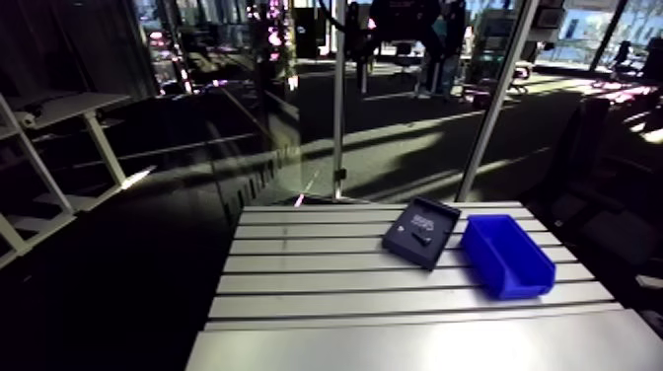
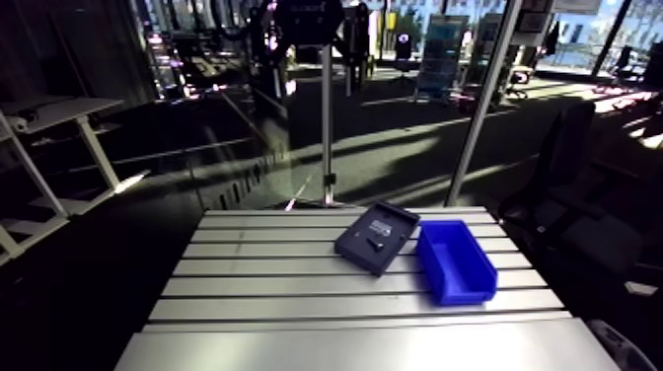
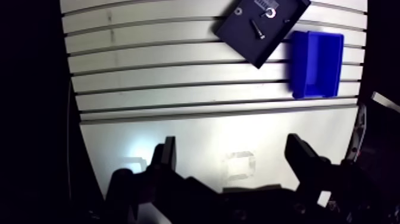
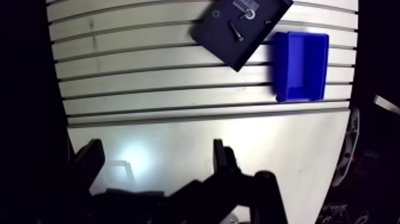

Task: Pick up the M10 bolt from the tray and put it into the blue bin.

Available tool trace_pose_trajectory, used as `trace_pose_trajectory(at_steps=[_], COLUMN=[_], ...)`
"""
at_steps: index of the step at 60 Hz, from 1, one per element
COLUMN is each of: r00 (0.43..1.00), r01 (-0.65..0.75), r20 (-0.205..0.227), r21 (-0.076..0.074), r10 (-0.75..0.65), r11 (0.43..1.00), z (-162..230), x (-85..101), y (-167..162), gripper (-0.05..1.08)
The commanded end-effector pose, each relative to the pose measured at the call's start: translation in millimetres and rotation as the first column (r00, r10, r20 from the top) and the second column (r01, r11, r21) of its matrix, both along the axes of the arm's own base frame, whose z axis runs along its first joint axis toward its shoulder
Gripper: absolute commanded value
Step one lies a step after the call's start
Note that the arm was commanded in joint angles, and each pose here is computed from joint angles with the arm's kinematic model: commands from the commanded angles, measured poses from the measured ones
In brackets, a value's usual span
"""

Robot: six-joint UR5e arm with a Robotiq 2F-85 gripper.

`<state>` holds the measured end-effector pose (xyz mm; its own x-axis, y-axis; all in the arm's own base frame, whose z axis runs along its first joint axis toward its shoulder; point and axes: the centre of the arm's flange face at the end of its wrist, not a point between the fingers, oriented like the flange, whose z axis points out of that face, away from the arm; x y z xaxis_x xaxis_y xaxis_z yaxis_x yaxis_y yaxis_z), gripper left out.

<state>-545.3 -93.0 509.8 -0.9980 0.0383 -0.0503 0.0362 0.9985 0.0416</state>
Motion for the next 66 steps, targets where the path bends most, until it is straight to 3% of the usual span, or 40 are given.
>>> trace_pose_trajectory(at_steps=[1,21,66], r00=[1.000,1.000,1.000], r01=[-0.001,-0.001,-0.005], r20=[-0.004,-0.021,-0.014], r21=[-0.002,-0.001,0.006], r10=[0.001,0.001,0.006], r11=[1.000,1.000,1.000], z=[2,10,7], x=[3.8,9.3,15.1], y=[-1,-1,2], gripper=[0.00,0.00,0.00])
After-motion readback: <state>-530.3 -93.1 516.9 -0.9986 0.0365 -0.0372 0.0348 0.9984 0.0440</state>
